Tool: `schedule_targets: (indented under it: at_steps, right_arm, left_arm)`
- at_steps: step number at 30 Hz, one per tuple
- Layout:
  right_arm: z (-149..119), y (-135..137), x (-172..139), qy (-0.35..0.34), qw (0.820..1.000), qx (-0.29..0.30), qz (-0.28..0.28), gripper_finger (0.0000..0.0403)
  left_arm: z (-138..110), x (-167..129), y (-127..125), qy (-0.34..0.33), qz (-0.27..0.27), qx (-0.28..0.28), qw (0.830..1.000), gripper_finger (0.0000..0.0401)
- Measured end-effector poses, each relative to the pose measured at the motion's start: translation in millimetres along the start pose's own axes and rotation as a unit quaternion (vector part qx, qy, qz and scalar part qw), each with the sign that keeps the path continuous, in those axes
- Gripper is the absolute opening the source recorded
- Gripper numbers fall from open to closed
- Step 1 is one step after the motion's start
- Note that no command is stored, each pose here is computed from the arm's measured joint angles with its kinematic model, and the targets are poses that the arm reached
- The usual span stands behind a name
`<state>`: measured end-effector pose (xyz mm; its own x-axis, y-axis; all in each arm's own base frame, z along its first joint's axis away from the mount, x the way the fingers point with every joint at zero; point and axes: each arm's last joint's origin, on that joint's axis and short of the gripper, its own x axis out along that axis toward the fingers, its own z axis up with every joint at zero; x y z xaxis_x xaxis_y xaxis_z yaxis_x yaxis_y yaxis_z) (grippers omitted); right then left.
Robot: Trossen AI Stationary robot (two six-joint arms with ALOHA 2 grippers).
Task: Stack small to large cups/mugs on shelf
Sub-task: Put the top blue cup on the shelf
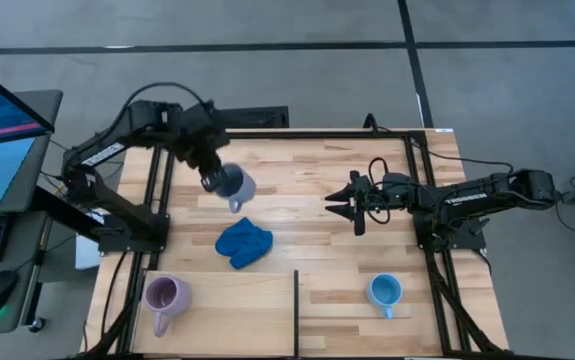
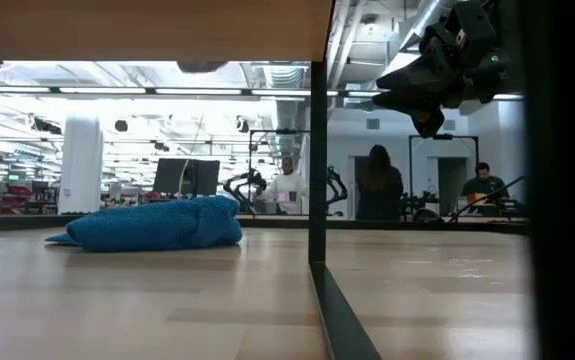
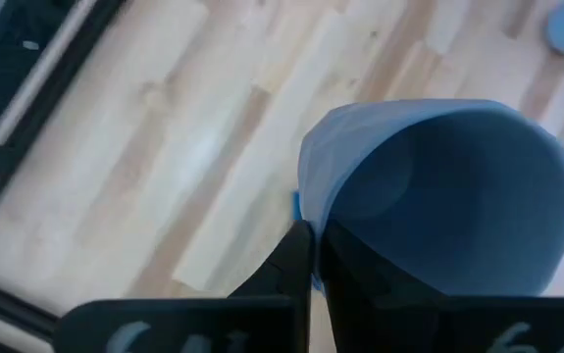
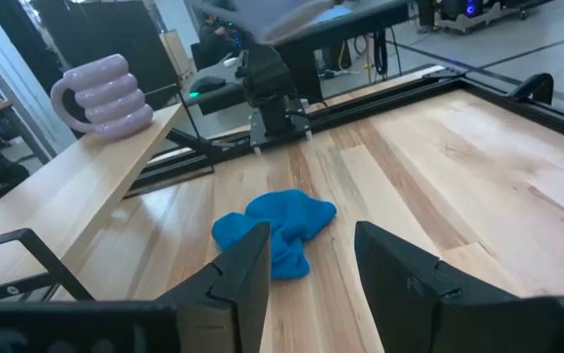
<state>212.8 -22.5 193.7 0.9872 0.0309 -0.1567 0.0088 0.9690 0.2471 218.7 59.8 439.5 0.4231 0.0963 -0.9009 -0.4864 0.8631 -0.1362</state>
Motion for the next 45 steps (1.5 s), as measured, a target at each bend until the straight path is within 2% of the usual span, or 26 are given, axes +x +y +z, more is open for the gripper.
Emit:
schedule_targets:
  at_steps: [8, 17, 32, 39, 45]
  right_arm:
    - [-4, 8, 1, 0.017, 1.0, 0.007, 0.016, 0.0171]
    - [-10, 23, 2, 0.034, 0.998, 0.01, 0.049, 0.0171]
    - [-5, 23, 2, 0.009, 0.999, 0.004, 0.042, 0.0171]
    - [-5, 21, 2, 0.008, 0.999, 0.005, 0.038, 0.0171]
    - [-5, 21, 2, 0.007, 0.999, 0.005, 0.038, 0.0171]
  left_arm:
    - [-24, -4, -54, 0.018, -0.049, 0.015, 0.999, 0.0]
    - [-54, 3, -96, 0.044, -0.044, 0.022, 0.998, 0.0]
    - [-102, 7, -156, 0.084, -0.047, -0.012, 0.995, 0.0]
    - [-115, 21, -178, 0.124, -0.037, -0.01, 0.992, 0.0]
    - [-120, 27, -187, 0.137, -0.027, -0.023, 0.99, 0.0]
